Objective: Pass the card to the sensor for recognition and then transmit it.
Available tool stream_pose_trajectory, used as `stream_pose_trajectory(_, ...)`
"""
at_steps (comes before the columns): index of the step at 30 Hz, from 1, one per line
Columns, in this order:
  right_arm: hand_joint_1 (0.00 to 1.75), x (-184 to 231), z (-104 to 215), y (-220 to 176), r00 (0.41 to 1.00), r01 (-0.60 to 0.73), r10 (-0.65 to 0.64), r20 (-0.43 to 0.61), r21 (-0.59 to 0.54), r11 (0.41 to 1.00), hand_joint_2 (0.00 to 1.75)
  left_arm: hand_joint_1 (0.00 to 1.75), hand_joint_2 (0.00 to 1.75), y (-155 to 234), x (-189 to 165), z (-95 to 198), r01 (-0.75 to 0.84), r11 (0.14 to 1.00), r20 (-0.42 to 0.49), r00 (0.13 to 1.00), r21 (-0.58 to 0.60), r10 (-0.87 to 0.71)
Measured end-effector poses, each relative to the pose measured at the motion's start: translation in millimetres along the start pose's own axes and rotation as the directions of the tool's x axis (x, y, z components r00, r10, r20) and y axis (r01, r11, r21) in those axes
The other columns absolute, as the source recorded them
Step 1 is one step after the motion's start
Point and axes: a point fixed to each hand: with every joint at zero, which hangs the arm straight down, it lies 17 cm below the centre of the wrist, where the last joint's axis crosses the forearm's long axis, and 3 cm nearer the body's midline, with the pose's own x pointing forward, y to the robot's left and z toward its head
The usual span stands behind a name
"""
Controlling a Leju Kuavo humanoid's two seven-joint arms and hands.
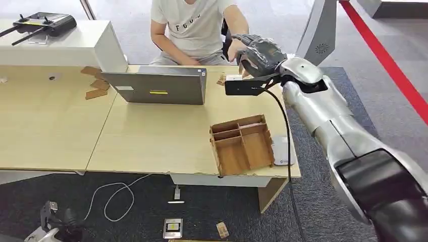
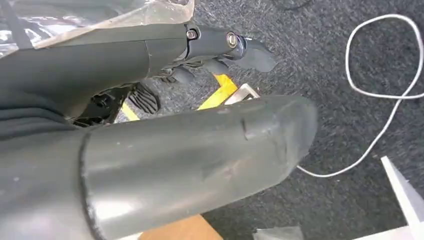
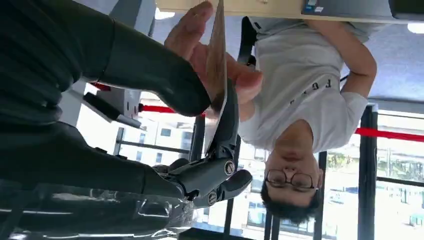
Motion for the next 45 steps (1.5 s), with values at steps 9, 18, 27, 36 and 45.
stream_pose_trajectory(9, 1.75, -28.1, 15.2, 32.3, 0.996, 0.017, -0.011, -0.089, 0.070, 0.997, 1.75, 0.00, 0.00, -26.8, -12.1, 5.4, 0.074, 0.997, -0.043, 0.996, -0.022, -0.075)
stream_pose_trajectory(18, 0.00, -59.2, 32.3, 49.6, 0.986, 0.027, -0.010, -0.169, 0.098, 0.995, 0.00, 0.00, 0.00, -46.0, -24.8, 10.0, 0.109, 0.993, -0.075, 0.991, -0.043, -0.112)
stream_pose_trajectory(27, 0.00, -85.9, 52.0, 65.3, 0.978, 0.018, 0.008, -0.210, 0.122, 0.992, 0.00, 0.00, 0.00, -58.2, -40.5, 13.5, 0.135, 0.989, -0.114, 0.983, -0.066, -0.142)
stream_pose_trajectory(36, 0.00, -117.6, 75.2, 77.9, 0.963, 0.003, 0.038, -0.267, 0.151, 0.988, 0.00, 0.00, 0.00, -62.3, -44.8, 14.8, 0.145, 0.987, -0.123, 0.981, -0.068, -0.152)
stream_pose_trajectory(45, 0.00, -156.7, 107.2, 90.0, 0.939, -0.014, 0.073, -0.337, 0.175, 0.985, 0.00, 0.00, 0.00, -58.2, -43.7, 13.3, 0.106, 0.993, -0.114, 0.987, -0.051, -0.111)
